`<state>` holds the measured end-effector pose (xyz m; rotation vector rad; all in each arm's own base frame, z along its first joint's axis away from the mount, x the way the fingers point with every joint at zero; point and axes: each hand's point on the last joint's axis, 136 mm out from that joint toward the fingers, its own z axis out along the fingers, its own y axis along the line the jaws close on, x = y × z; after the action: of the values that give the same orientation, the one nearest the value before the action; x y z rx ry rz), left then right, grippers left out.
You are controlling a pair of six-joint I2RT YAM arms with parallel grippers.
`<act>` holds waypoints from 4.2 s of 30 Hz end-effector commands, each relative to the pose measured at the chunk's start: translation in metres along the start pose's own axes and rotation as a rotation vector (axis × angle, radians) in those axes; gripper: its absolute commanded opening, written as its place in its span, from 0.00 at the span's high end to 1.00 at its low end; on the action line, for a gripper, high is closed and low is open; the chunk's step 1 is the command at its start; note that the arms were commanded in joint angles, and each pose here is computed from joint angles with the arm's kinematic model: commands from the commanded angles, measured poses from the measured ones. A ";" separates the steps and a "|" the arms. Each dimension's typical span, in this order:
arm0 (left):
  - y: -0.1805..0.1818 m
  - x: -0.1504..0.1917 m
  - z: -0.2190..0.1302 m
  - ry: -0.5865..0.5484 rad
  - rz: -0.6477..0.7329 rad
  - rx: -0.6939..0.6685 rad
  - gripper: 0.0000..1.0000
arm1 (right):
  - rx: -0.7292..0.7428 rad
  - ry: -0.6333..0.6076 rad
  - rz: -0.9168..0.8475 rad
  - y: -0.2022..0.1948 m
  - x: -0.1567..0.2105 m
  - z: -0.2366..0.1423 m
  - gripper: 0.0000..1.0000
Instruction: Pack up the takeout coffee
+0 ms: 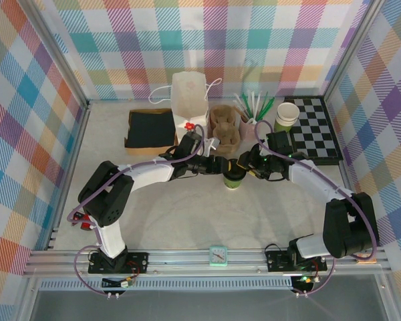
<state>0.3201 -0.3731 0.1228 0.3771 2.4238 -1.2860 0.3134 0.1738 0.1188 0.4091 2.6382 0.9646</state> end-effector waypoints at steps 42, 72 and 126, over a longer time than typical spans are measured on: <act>-0.018 -0.012 -0.025 0.015 0.006 -0.050 0.39 | 0.082 -0.012 -0.066 0.004 -0.004 -0.034 0.39; -0.009 0.014 -0.015 0.057 -0.009 -0.068 0.39 | 0.042 0.046 -0.029 -0.012 0.022 -0.020 0.44; -0.073 0.016 0.072 0.116 0.016 0.073 0.53 | 0.243 -0.208 0.021 -0.055 -0.009 -0.092 0.50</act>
<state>0.2959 -0.4658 0.1313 0.4846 2.4539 -1.3831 0.2775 0.0808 0.1354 0.5969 2.5911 0.5918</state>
